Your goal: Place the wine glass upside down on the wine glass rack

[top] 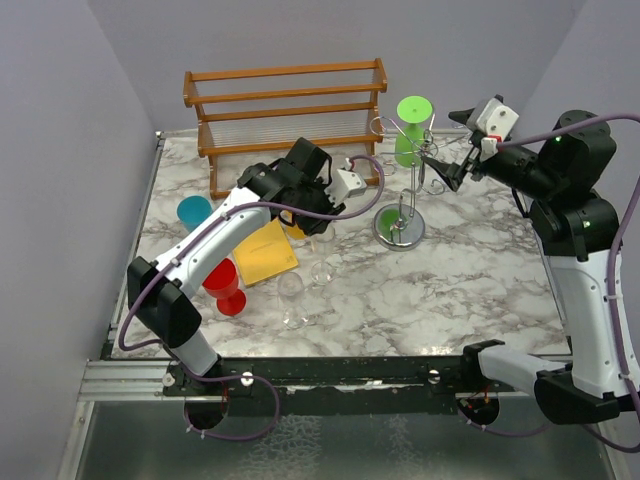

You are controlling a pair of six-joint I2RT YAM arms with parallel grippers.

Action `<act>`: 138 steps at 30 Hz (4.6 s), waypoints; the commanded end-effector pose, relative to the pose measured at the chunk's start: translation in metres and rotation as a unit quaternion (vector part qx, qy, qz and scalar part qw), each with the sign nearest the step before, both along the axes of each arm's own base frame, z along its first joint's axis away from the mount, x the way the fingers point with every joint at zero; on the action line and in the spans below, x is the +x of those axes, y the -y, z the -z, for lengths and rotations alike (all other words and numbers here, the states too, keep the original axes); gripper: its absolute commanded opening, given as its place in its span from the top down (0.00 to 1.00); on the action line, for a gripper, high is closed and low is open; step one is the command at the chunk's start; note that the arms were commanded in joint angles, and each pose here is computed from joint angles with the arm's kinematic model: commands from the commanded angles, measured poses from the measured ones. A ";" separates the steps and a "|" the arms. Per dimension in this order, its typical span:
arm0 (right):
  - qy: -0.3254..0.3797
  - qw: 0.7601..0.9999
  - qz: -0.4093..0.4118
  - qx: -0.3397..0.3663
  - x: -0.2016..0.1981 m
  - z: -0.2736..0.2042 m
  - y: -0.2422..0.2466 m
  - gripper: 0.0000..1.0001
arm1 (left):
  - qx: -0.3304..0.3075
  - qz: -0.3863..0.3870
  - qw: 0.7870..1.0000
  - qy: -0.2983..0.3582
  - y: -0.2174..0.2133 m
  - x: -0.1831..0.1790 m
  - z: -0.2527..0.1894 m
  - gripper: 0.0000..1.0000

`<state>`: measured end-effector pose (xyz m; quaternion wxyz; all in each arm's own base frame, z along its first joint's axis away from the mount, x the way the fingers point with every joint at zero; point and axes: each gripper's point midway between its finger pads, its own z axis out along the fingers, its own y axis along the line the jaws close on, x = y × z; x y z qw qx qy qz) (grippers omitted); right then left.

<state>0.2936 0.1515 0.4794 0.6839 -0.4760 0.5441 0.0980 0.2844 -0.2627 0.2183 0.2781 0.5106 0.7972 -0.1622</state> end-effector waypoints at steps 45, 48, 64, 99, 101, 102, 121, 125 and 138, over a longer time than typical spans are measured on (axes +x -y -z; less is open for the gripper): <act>-0.131 0.981 0.059 0.127 0.003 0.012 0.017 0.37 | -0.395 0.084 0.907 0.120 0.013 -0.083 -0.262 1.00; -0.147 0.978 0.030 0.147 -0.004 0.008 0.007 0.38 | -0.412 0.059 0.896 0.156 0.002 -0.083 -0.290 1.00; -0.180 0.950 0.003 0.254 0.021 -0.051 -0.008 0.43 | -0.467 -0.090 0.839 0.263 -0.023 -0.016 -0.373 1.00; -0.270 0.905 0.008 0.330 0.053 -0.013 -0.019 0.75 | -0.491 -0.080 0.835 0.236 -0.004 0.000 -0.374 1.00; -0.268 0.905 0.007 0.330 0.053 -0.014 -0.019 0.78 | -0.490 -0.077 0.836 0.233 -0.003 -0.001 -0.373 1.00; -0.267 0.905 0.005 0.330 0.055 -0.014 -0.019 0.85 | -0.491 -0.071 0.837 0.229 -0.001 -0.002 -0.371 1.00; -0.132 0.926 0.176 0.308 0.085 -0.035 0.052 0.99 | -0.394 -0.156 0.855 0.301 -0.052 0.004 -0.335 0.11; -0.046 0.929 0.257 0.263 0.094 -0.055 0.086 0.99 | -0.363 -0.170 0.857 0.323 -0.067 0.001 -0.326 0.09; 0.142 0.833 0.528 0.088 0.098 -0.095 0.202 0.99 | -0.292 -0.187 0.874 0.340 -0.082 0.011 -0.290 0.06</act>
